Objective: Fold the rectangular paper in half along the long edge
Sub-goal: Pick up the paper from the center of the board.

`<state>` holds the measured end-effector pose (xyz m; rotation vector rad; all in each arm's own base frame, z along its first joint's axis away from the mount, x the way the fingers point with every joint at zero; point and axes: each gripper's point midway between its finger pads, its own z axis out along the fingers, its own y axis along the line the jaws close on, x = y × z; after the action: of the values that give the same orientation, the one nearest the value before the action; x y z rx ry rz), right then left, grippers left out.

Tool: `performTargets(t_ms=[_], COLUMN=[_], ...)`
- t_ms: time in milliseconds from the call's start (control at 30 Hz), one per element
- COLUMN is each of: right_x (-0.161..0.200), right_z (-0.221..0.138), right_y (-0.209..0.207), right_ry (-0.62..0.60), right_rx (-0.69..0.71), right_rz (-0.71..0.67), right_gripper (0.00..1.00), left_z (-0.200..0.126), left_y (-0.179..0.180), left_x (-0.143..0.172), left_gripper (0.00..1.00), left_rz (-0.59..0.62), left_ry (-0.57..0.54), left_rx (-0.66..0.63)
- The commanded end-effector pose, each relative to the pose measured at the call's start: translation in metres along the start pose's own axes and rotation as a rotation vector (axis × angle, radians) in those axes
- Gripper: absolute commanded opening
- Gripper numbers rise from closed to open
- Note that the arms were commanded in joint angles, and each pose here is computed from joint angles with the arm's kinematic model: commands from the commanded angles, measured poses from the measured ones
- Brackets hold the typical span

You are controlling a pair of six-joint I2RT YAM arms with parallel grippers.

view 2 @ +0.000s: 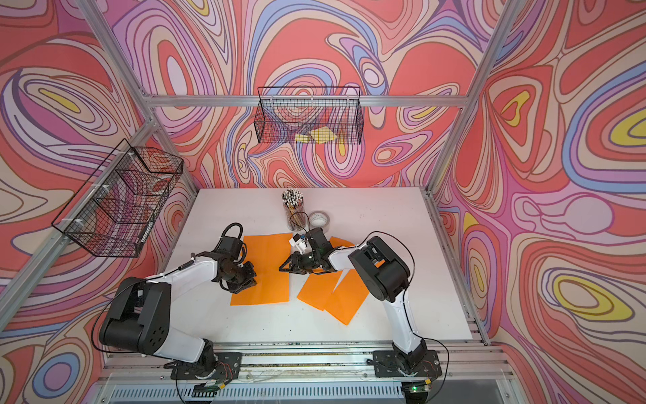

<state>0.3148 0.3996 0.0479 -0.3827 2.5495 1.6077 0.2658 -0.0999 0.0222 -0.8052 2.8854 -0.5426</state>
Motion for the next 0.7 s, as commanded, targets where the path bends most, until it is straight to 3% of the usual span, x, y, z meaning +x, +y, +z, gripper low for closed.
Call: performTargets(t_ms=[0, 200, 333, 467, 667], right_x=[-0.006, 0.001, 0.007, 0.017, 0.034], right_z=[-0.002, -0.009, -0.020, -0.036, -0.060], right_y=[0.015, 0.003, 0.013, 0.027, 0.032], right_ry=[-0.020, 0.007, 0.017, 0.016, 0.022], right_rx=[-0.030, 0.081, 0.083, 0.096, 0.176], right_rz=[-0.029, -0.035, -0.049, -0.065, -0.057], right_gripper=[0.21, 0.06, 0.05, 0.05, 0.05], left_z=[-0.008, -0.022, -0.046, -0.064, -0.053], left_y=[0.004, -0.010, -0.008, -0.007, -0.012], left_x=[0.009, 0.015, 0.011, 0.008, 0.012], left_gripper=[0.00, 0.00, 0.00, 0.13, 0.14], left_rz=[-0.022, -0.002, 0.013, 0.030, 0.034], left_ry=[0.006, -0.010, -0.078, -0.135, -0.095], left_rx=[-0.018, 0.028, 0.008, -0.002, 0.032])
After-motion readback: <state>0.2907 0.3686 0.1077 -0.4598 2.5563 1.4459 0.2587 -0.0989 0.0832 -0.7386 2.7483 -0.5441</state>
